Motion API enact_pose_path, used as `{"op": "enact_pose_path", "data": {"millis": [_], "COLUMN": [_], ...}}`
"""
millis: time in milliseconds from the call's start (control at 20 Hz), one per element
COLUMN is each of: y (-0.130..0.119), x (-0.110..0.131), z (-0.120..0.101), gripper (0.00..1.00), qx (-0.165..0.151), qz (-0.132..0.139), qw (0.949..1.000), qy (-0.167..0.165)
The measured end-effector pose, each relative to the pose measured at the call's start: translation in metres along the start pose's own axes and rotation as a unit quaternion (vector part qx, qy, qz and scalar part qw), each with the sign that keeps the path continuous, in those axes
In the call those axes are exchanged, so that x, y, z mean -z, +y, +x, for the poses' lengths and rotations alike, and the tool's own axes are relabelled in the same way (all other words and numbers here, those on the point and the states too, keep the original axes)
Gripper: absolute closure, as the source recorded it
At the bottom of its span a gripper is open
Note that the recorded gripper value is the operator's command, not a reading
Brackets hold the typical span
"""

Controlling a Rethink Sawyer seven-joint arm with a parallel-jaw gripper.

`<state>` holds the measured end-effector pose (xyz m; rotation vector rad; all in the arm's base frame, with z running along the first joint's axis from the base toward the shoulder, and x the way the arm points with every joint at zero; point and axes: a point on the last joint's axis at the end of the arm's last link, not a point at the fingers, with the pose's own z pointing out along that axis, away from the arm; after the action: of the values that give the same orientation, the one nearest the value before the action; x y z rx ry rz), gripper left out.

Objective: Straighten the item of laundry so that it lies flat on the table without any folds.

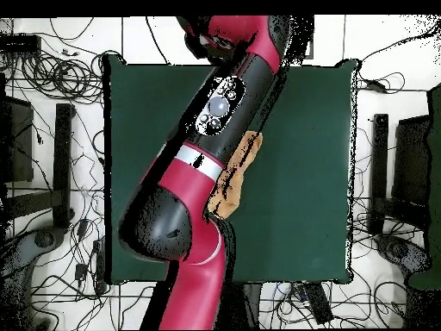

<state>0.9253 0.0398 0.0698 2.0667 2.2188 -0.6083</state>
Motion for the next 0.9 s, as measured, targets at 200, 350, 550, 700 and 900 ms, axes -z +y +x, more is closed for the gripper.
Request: {"op": "enact_pose_path", "data": {"millis": [200,350,550,700,900], "y": [-0.001,-0.007,-0.023,-0.034,-0.054], "x": [-0.009,-0.004,0.012,0.02,0.034], "z": [-0.006,0.0,0.02,0.037,0.078], "gripper": [0.0,0.0,0.0,0.0,0.0], "qx": [-0.003,-0.001,-0.001,0.001,0.01], "qz": [0.003,0.005,0.008,0.009,0.009], "qw": [0.9999,0.9999,1.0,0.9999,0.9999], "qy": [0.012,0.01,-0.006,-0.012,-0.009]}}
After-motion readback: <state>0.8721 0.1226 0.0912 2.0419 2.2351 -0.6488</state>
